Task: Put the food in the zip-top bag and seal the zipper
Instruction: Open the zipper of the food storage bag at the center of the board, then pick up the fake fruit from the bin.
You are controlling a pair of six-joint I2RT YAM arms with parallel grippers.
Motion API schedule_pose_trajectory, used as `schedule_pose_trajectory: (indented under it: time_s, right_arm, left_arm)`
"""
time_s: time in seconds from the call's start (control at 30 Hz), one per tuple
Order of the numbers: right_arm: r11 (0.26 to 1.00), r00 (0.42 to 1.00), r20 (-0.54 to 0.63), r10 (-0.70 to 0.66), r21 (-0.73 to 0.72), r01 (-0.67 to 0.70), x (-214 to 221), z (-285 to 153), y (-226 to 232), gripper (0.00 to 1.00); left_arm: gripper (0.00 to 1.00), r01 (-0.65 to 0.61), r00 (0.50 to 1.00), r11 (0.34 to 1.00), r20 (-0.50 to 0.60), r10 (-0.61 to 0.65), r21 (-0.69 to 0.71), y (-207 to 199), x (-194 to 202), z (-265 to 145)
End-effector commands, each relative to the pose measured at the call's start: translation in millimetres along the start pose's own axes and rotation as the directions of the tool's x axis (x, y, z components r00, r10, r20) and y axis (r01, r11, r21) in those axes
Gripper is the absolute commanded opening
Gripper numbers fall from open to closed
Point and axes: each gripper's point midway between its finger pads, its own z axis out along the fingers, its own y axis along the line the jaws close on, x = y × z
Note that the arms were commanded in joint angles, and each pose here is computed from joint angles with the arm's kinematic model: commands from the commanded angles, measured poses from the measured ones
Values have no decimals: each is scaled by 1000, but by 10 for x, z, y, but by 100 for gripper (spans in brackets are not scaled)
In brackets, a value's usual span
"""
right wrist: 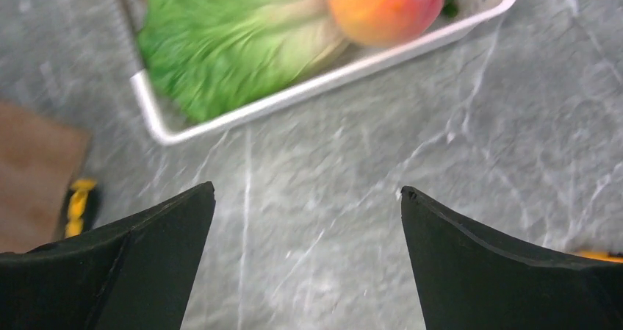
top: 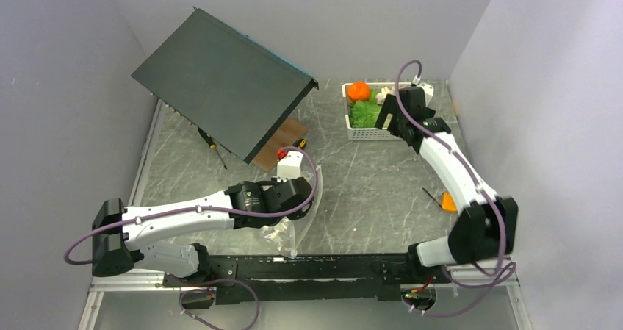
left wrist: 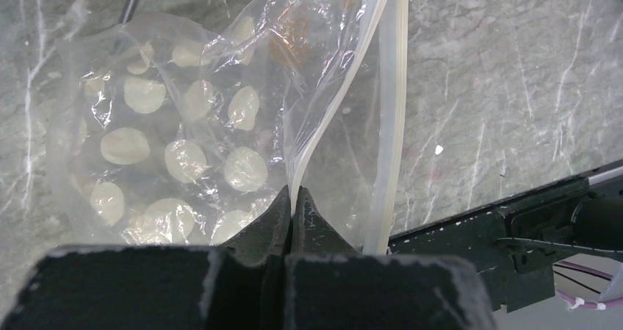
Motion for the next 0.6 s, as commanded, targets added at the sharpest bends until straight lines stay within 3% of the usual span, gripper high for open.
schedule_pose_trajectory:
  time_s: [0.0, 0.27, 0.43, 0.57]
  right_arm:
    - [995, 996, 88, 5, 94, -13, -519, 559, -202, 99]
    - [963, 996, 19, -84, 258, 76, -628, 1142, -562, 99]
    - [943, 983, 6, -185, 283, 176, -643, 1347, -620, 99]
    - [951, 973, 5, -230, 216, 223, -648, 1493, -517, 99]
  left_arm:
    - [0, 13, 1000, 996, 15, -14, 85, -171, -99, -58]
    - [0, 13, 1000, 993, 4, -14, 119, -231, -60, -26]
    - [0, 1, 1000, 992, -1, -1, 128, -264, -69, -21]
    - [0, -3, 1000, 991, -7, 4, 137, -290, -59, -15]
